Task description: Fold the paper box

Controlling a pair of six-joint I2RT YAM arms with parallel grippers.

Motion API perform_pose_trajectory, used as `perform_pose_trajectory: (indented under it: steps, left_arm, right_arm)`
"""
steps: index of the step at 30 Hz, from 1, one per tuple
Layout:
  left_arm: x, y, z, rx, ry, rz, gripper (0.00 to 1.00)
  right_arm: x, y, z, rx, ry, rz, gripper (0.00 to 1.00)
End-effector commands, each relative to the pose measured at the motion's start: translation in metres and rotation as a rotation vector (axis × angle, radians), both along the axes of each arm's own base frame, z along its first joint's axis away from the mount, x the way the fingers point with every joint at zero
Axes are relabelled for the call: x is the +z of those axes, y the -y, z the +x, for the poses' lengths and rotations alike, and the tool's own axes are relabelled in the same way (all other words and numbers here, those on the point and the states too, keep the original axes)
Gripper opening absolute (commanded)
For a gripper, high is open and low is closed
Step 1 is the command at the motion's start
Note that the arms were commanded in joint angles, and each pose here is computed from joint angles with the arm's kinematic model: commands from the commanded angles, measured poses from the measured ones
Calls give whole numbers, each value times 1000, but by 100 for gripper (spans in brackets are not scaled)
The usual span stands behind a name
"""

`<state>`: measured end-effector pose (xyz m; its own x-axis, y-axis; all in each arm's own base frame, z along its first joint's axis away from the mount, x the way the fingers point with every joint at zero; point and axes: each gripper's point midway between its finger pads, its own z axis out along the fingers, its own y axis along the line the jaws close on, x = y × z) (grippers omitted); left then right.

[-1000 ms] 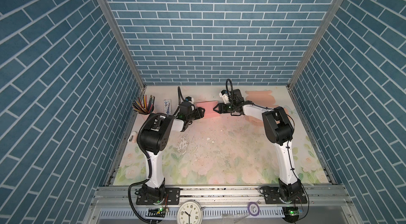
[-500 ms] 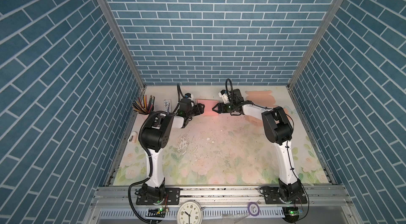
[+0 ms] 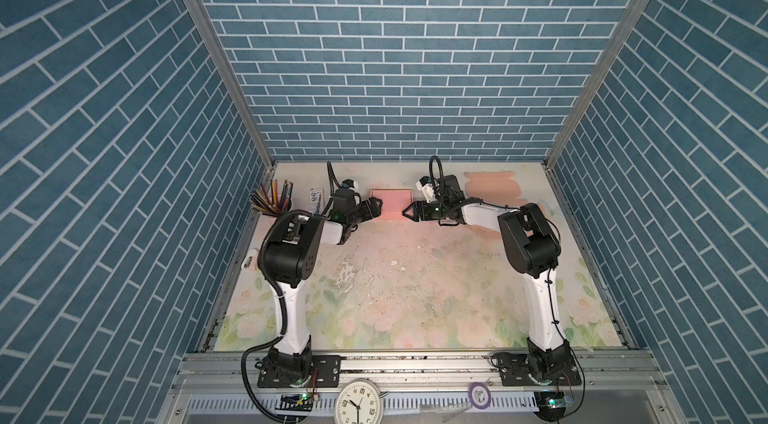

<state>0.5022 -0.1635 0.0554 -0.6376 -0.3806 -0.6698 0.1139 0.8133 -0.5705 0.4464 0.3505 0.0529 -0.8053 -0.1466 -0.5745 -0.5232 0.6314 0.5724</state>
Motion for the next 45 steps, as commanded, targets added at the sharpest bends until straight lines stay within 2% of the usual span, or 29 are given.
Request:
perform_pose_trajectory:
  steps: [1, 8, 12, 17, 26, 32, 37, 42, 45]
  left_arm:
    - [30, -6, -4, 9, 64, 10, 88]
    - [56, -2, -37, -25, 92, -11, 88]
    - [70, 13, -64, -80, 96, -1, 88]
    - [79, 46, -107, -184, 92, -39, 88]
    - [68, 88, -182, -328, 83, -20, 88]
    - [70, 90, -204, -363, 81, -18, 88]
    - [74, 83, -208, -348, 97, -6, 88]
    - [73, 82, -211, -347, 97, -10, 88]
    - [74, 81, -211, -342, 100, -6, 88]
  right_arm:
    - [39, 6, 5, -40, 69, 25, 77]
    - [60, 24, -10, -69, 109, -20, 77]
    - [65, 43, -22, -94, 127, -88, 74]
    - [57, 76, -38, -140, 128, -234, 73]
    - [28, 150, -57, -252, 107, -528, 69]
    - [16, 178, -52, -293, 111, -710, 66]
    - [2, 196, -40, -316, 115, -859, 65]
    - [-4, 201, -29, -335, 150, -926, 62]
    - [-6, 200, -24, -346, 172, -921, 60]
